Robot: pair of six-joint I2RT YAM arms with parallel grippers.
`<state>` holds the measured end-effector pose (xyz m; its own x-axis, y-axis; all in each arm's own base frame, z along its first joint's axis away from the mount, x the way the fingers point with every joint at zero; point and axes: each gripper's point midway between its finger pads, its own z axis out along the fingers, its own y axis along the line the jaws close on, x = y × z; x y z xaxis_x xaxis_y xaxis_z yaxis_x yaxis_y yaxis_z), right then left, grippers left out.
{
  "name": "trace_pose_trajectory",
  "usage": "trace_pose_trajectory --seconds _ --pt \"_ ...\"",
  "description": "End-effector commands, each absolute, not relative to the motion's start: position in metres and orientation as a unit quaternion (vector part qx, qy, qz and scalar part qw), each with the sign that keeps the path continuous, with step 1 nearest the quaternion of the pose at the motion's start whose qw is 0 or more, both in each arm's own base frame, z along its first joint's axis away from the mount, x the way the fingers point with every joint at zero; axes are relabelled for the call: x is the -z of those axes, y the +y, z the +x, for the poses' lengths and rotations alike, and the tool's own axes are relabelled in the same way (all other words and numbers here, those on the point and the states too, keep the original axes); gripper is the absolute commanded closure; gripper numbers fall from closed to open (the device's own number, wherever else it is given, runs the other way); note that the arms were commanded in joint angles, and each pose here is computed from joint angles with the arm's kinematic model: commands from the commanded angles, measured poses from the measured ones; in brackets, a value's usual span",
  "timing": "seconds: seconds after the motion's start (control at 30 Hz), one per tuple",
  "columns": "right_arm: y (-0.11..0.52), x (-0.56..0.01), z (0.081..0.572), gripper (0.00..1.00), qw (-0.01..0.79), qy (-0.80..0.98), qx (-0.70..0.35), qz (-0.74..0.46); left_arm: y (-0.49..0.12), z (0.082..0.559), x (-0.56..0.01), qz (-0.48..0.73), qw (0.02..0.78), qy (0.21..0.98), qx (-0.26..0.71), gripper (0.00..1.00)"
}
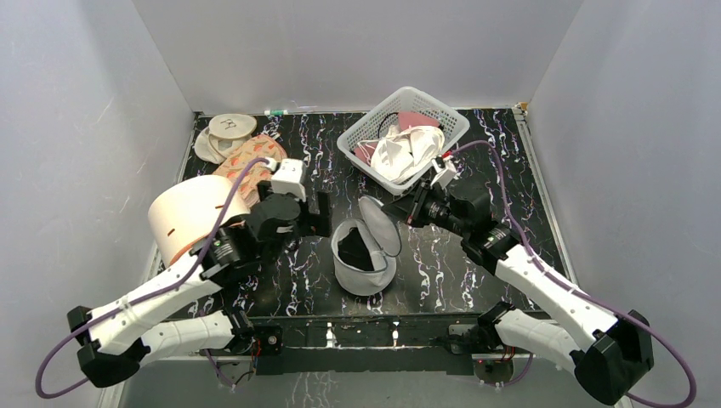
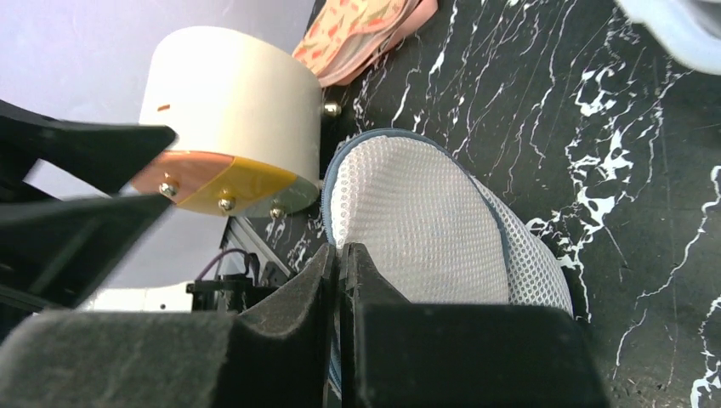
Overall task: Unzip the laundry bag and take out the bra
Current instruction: Open the laundry bag at the center of the board.
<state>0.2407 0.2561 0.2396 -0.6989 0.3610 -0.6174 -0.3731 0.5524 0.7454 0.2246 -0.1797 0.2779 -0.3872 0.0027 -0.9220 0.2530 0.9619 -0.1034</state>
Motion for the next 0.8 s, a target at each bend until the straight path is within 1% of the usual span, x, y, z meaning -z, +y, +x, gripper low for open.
trace_pose_trajectory --seconds 0.0,0.13,0.27,0.37,0.5,0.77 --pt "0.245 -0.257 0.243 1.00 0.399 0.779 -0.483 0.018 -0.221 0.216 -0.242 0.107 0.480 0.854 0.168 0.02" --pt "0.232 -0.248 0.244 1.00 0.397 0.786 -0.473 0.034 -0.236 0.209 -0.204 0.111 0.420 0.886 0.164 0.03" --pt "0.222 -0.243 0.245 1.00 0.400 0.787 -0.467 0.042 -0.242 0.199 -0.168 0.114 0.368 0.909 0.160 0.12" --pt "0.213 -0.238 0.245 1.00 0.405 0.793 -0.453 0.047 -0.239 0.194 -0.156 0.113 0.353 0.916 0.155 0.17" --pt "0.206 -0.229 0.244 1.00 0.405 0.800 -0.440 0.051 -0.239 0.184 -0.143 0.116 0.332 0.921 0.164 0.32" --pt "0.194 -0.217 0.240 0.99 0.407 0.812 -0.415 0.057 -0.245 0.173 -0.126 0.124 0.302 0.928 0.179 0.56"
